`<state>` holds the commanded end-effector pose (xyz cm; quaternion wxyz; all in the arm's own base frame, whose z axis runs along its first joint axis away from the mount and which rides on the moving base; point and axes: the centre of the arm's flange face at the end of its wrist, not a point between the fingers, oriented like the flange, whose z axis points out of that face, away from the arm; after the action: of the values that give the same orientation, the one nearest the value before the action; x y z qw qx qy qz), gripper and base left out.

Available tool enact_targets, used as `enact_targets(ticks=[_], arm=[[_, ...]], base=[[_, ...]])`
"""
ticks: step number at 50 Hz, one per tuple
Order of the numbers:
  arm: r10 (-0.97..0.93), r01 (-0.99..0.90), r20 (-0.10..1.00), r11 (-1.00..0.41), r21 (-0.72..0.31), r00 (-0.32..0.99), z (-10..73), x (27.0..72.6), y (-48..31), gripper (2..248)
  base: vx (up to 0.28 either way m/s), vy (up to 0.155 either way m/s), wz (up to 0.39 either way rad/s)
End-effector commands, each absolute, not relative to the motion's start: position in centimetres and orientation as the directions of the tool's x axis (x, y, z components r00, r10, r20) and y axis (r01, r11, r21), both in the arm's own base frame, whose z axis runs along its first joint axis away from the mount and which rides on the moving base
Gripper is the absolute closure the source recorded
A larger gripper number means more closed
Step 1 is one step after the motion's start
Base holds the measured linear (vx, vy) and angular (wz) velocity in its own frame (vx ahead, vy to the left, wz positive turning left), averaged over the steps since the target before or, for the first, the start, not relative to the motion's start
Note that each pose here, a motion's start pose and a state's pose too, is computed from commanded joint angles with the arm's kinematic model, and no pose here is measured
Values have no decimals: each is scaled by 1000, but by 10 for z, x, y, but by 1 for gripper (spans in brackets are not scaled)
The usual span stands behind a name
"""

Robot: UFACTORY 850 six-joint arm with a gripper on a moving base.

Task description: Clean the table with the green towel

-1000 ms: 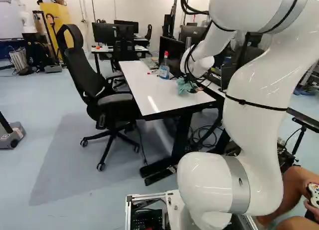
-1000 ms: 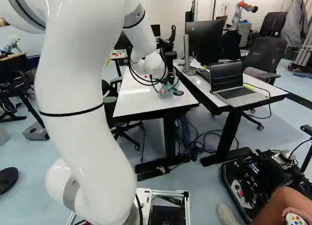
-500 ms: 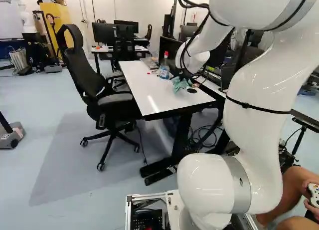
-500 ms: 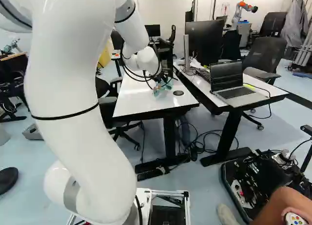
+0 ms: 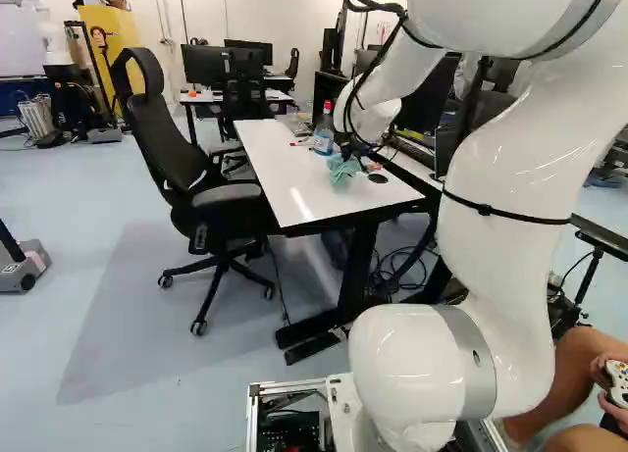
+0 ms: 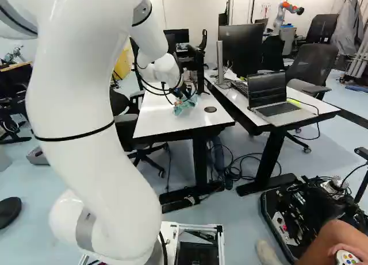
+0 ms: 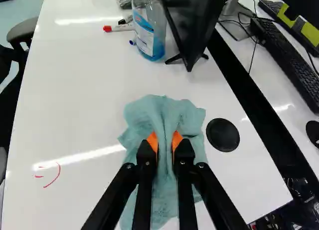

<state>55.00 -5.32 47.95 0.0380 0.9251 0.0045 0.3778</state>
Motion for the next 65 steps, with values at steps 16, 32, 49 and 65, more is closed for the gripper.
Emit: enact_targets(ticks=[16,32,49,65], arm=[[14,-14,683,-999,36,731,478,551,-28,200],[32,20,684,-999,25,729,478,553,-3,200],[58,59,686,-998,21,726,478,559,21,200],[81,92,689,-996,21,720,477,571,40,200]], base=[[0,0,0],[0,0,0],[0,0,0],[0,0,0]])
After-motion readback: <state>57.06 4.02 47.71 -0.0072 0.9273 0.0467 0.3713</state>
